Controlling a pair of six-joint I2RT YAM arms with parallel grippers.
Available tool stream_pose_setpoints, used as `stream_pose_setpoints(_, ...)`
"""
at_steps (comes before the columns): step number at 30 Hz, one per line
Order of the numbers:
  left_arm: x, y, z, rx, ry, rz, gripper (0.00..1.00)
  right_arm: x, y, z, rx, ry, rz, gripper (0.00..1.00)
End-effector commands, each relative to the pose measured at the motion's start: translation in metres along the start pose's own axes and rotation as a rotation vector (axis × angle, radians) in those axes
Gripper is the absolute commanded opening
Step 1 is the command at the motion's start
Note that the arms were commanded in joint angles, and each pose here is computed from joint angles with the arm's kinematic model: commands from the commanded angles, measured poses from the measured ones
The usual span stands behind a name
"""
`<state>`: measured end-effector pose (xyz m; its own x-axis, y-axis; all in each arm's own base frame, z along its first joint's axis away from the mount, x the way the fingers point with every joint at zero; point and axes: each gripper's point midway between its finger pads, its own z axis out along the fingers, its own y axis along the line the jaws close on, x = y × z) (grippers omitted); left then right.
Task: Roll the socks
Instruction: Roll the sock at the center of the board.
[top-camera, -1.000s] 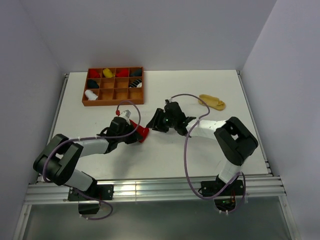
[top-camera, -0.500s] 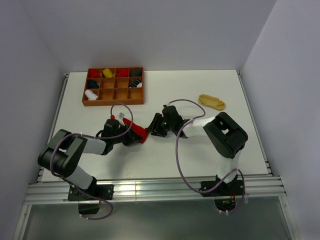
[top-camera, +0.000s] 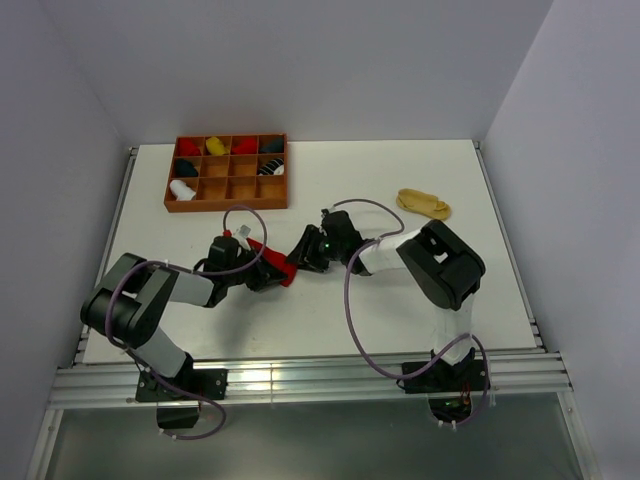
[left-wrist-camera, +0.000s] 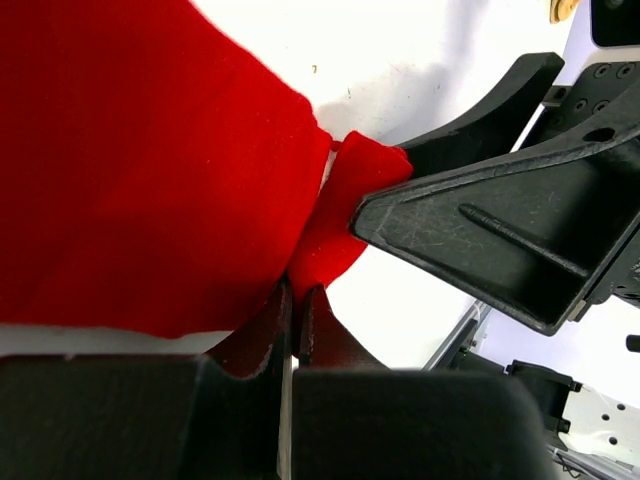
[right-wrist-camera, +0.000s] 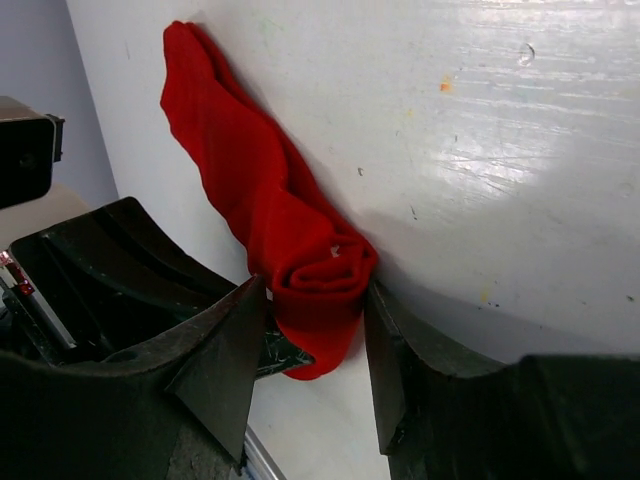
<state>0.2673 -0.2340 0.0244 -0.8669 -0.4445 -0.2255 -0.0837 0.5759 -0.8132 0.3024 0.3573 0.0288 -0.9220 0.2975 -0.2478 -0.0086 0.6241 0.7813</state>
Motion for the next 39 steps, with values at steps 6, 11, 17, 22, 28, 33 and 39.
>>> stream_pose_setpoints(6,0.023,0.044,0.000,-0.158,0.074,-0.060,0.01,0.008,-0.019,0.011,0.056,0.027,-0.003,0.42)
stream_pose_setpoints(11,0.022,0.041,-0.001,-0.149,0.072,-0.055,0.01,0.007,-0.022,0.009,0.080,0.022,-0.021,0.12)
stream_pose_setpoints(17,0.017,0.034,-0.004,-0.138,0.054,-0.017,0.13,-0.006,-0.016,0.002,0.142,-0.003,-0.067,0.00)
stream_pose_setpoints(22,-0.005,0.020,-0.020,-0.183,-0.066,0.089,0.43,-0.007,-0.019,-0.007,0.246,0.011,-0.103,0.00)
stream_pose_setpoints(28,-0.023,-0.021,-0.040,-0.240,-0.241,0.375,0.47,-0.009,-0.020,-0.012,0.336,0.024,-0.141,0.00)
stream_pose_setpoints(33,-0.025,-0.054,-0.045,-0.287,-0.379,0.603,0.49,-0.006,-0.013,-0.012,0.372,0.043,-0.159,0.00)
stream_pose_setpoints(39,-0.001,-0.071,-0.025,-0.322,-0.388,0.807,0.49,-0.005,-0.008,-0.011,0.370,0.059,-0.156,0.00)
